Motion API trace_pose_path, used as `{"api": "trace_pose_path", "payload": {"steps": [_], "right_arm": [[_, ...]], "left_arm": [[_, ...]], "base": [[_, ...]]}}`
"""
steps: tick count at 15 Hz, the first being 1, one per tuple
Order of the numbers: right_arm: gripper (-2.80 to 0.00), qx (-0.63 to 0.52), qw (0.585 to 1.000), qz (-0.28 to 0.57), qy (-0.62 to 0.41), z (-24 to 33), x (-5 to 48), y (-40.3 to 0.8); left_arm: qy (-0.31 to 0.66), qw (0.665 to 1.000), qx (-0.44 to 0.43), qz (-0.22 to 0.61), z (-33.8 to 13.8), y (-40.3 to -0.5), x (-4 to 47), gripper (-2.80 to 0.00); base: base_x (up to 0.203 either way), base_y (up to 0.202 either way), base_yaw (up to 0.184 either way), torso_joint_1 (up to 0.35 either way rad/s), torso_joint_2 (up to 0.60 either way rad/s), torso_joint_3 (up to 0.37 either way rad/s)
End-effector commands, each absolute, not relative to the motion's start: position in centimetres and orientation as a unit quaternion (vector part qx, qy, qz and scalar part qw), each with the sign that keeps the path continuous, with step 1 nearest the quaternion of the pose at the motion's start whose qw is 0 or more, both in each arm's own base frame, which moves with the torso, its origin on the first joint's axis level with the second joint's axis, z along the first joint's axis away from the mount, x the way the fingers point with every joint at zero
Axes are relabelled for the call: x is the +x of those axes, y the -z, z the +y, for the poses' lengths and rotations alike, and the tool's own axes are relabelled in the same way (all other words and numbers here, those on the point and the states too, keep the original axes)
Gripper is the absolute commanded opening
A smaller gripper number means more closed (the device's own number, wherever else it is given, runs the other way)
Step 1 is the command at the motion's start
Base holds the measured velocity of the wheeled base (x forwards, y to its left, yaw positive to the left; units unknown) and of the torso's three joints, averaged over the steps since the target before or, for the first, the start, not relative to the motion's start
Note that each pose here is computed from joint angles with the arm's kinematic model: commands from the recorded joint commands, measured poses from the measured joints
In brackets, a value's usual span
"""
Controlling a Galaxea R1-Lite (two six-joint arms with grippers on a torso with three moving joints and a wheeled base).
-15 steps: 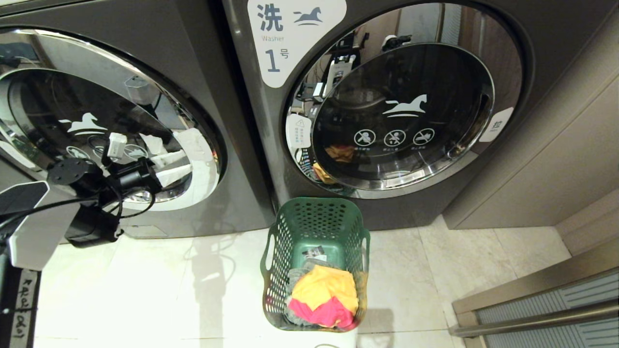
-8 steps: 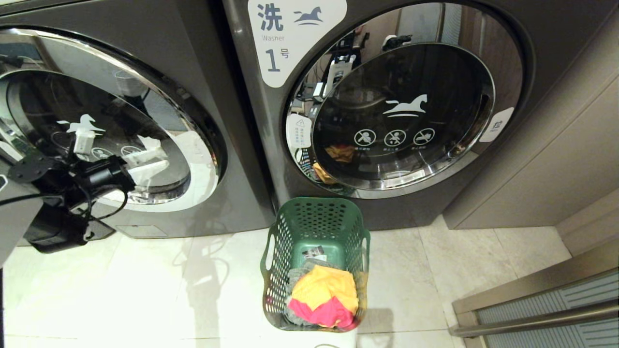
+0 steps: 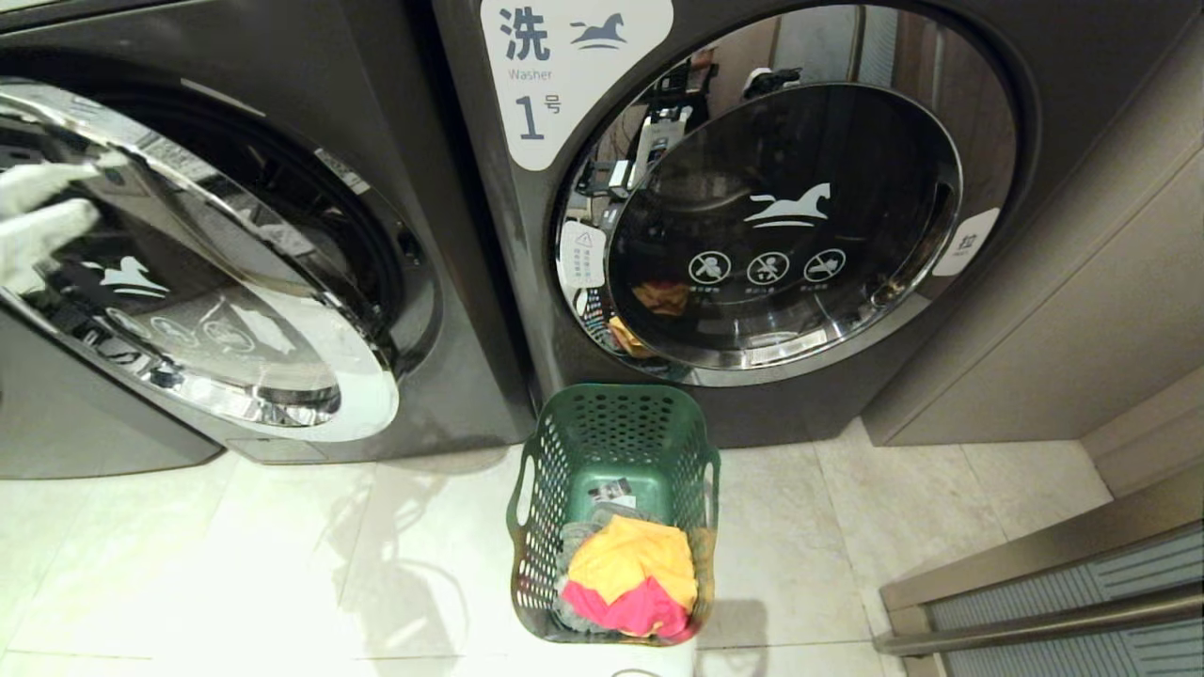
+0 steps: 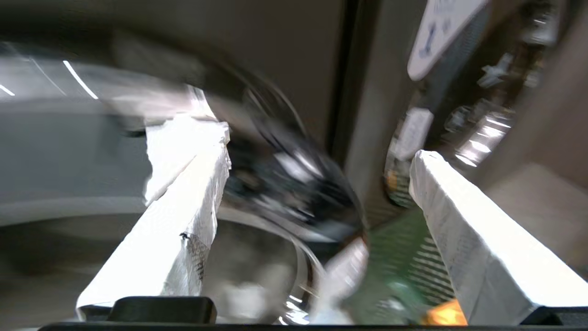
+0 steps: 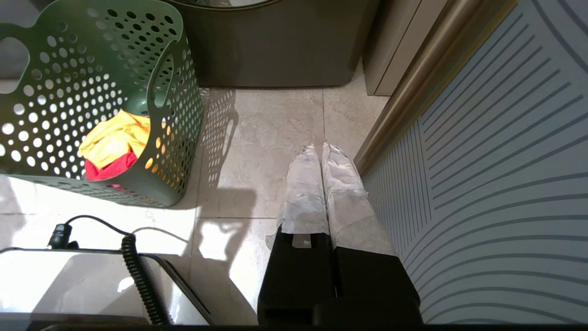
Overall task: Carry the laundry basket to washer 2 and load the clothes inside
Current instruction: Open the lid of the washing machine
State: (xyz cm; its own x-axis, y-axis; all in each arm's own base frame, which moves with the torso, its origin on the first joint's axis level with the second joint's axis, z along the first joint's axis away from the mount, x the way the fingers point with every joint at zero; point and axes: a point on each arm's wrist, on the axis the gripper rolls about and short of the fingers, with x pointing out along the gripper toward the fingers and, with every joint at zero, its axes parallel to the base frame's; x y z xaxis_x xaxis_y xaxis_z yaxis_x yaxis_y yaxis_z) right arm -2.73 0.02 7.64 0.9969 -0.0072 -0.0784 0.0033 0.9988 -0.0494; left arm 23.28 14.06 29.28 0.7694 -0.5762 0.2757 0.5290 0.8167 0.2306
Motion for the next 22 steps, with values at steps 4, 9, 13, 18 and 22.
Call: {"api": "trace_pose_path", "payload": {"steps": [4, 9, 13, 18, 22], "right_arm": [[-2.8, -0.025, 0.999, 0.04, 0.003, 0.0, -2.7, -7.6], [-2.8, -0.025, 0.999, 0.04, 0.003, 0.0, -2.7, -7.6], [-2.8, -0.025, 0.999, 0.04, 0.003, 0.0, -2.7, -7.6], [-2.8, -0.025, 0.999, 0.04, 0.003, 0.0, -2.7, -7.6], [-2.8, -0.025, 0.999, 0.04, 0.003, 0.0, -2.7, -7.6]], "left_arm": [[0.103, 0.93, 0.198, -0.291, 6.1, -37.4, 6.4, 0.0], [0.059, 0.948, 0.124, -0.288, 3.5, -38.1, 4.3, -2.8], [0.06, 0.979, -0.051, -0.19, 3.8, -35.8, 5.1, -2.8], [0.071, 0.988, -0.131, 0.024, 1.9, -28.7, 6.7, -2.8], [0.091, 0.989, -0.008, 0.119, -0.1, -21.2, 4.7, -2.8]], "base": [[0.0, 0.0, 0.0, 0.0, 0.0, 0.0], [0.0, 0.0, 0.0, 0.0, 0.0, 0.0], [0.0, 0.0, 0.0, 0.0, 0.0, 0.0], [0.0, 0.0, 0.0, 0.0, 0.0, 0.0], [0.0, 0.0, 0.0, 0.0, 0.0, 0.0]]}}
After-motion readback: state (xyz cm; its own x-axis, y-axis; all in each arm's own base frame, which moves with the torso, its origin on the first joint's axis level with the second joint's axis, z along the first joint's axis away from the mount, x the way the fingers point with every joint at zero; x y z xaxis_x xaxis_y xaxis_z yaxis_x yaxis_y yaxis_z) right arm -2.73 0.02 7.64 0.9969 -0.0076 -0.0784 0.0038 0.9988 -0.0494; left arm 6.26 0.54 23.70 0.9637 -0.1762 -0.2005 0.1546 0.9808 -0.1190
